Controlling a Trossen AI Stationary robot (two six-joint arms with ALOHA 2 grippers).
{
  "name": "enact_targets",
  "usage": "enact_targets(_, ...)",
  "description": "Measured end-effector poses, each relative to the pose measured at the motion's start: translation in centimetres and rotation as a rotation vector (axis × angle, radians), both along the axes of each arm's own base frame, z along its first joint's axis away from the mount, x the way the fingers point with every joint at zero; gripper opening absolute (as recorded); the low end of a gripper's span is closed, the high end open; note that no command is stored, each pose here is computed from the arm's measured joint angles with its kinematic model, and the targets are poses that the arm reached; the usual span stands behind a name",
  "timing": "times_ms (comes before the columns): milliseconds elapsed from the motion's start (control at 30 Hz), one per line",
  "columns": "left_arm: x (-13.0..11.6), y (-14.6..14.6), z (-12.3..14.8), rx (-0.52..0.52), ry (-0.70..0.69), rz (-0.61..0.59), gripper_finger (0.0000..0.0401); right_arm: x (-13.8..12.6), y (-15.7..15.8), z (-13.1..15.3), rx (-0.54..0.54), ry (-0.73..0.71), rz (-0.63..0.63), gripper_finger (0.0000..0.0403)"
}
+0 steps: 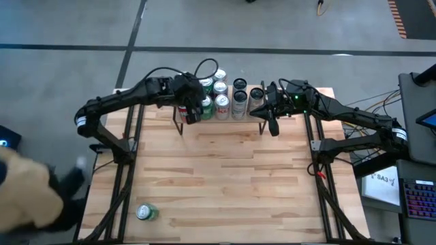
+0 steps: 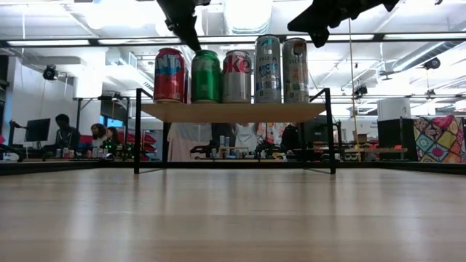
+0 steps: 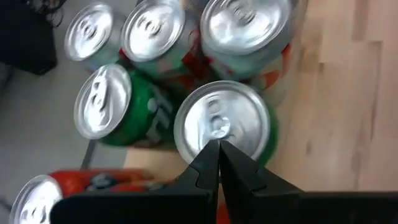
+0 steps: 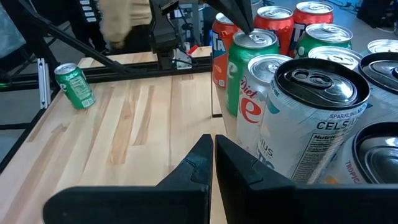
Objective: Place canned beverage on shelf
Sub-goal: Adjust the soda cans on the shelf
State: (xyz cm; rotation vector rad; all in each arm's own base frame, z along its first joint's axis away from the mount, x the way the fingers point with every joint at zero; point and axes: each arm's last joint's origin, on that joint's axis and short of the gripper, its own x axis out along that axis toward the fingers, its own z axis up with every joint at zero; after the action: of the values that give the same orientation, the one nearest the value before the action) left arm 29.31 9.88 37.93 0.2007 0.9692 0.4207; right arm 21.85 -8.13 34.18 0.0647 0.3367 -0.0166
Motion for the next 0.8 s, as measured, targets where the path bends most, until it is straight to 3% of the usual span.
enact_targets(367, -0.4, 0.0, 0.0, 0.015, 0.022, 0.031, 0.0000, 0.0, 0.1, 0.0, 0.002, -0.001, 0.003, 0.0009)
enact_targets(800, 0.0, -1.1, 0.1, -0.039, -0.028, 0.067, 0.0000, 0.0, 0.1, 0.0, 0.000, -0.001, 0.003, 0.0009)
